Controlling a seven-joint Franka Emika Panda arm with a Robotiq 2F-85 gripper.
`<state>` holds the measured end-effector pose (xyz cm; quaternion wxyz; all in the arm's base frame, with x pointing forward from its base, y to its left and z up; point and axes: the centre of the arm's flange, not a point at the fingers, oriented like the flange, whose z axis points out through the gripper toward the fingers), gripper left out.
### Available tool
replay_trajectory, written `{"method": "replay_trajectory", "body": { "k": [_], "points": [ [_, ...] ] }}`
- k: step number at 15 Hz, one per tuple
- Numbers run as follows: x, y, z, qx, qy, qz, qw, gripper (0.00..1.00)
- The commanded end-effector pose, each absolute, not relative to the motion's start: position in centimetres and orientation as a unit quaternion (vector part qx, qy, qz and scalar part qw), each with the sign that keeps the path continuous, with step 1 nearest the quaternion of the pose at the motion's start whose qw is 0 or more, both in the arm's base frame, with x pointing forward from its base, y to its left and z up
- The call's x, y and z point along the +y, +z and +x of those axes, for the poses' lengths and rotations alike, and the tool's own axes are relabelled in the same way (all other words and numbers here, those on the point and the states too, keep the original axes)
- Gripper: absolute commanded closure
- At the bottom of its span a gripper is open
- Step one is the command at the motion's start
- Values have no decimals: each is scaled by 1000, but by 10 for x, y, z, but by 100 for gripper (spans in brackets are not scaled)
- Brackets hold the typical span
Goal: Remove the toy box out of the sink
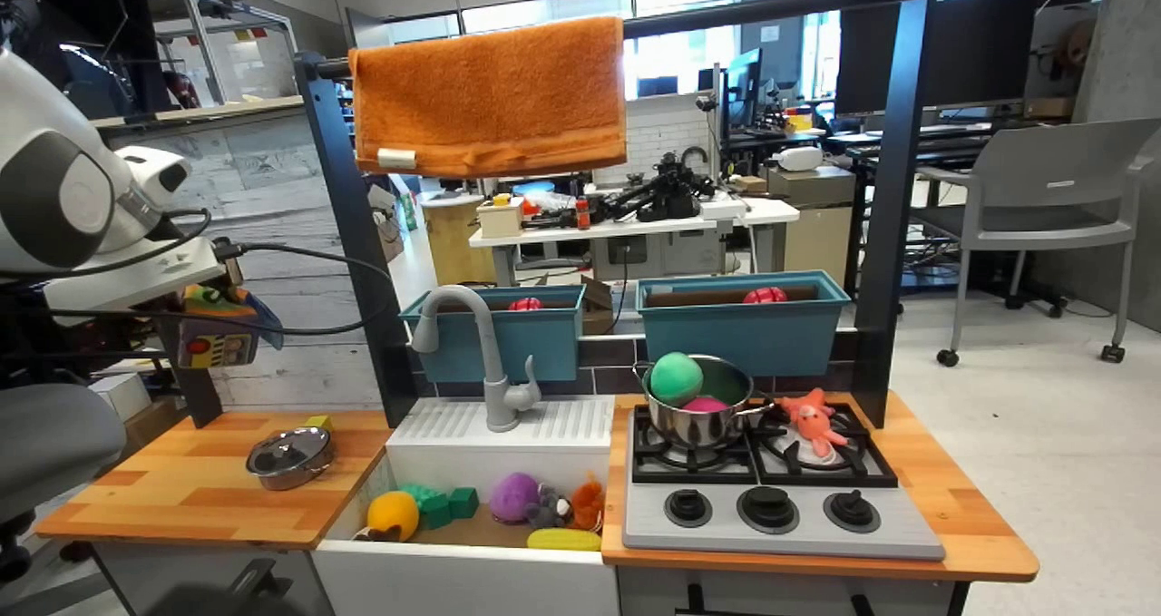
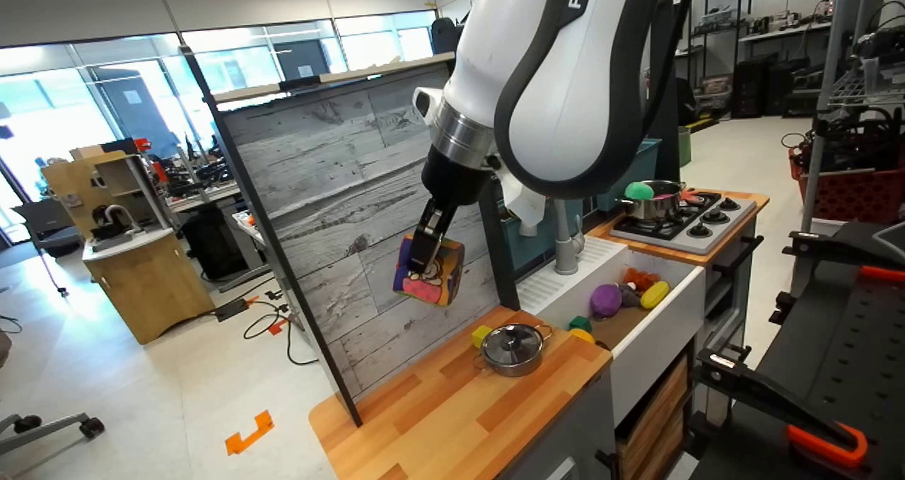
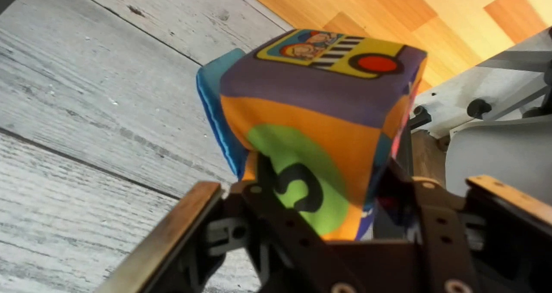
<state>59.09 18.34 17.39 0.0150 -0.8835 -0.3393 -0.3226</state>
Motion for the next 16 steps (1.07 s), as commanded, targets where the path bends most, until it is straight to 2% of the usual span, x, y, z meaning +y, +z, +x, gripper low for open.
{"method": "replay_trajectory", "body": {
  "k": [1, 3, 11, 16],
  "points": [
    [188, 166, 600, -339, -343, -876, -3, 9],
    [186, 164, 602, -336, -345, -876, -9, 0],
    [168, 161, 610, -302, -338, -891, -39, 0],
    [164, 164, 604, -315, -325, -892, -26, 0]
  ]
}}
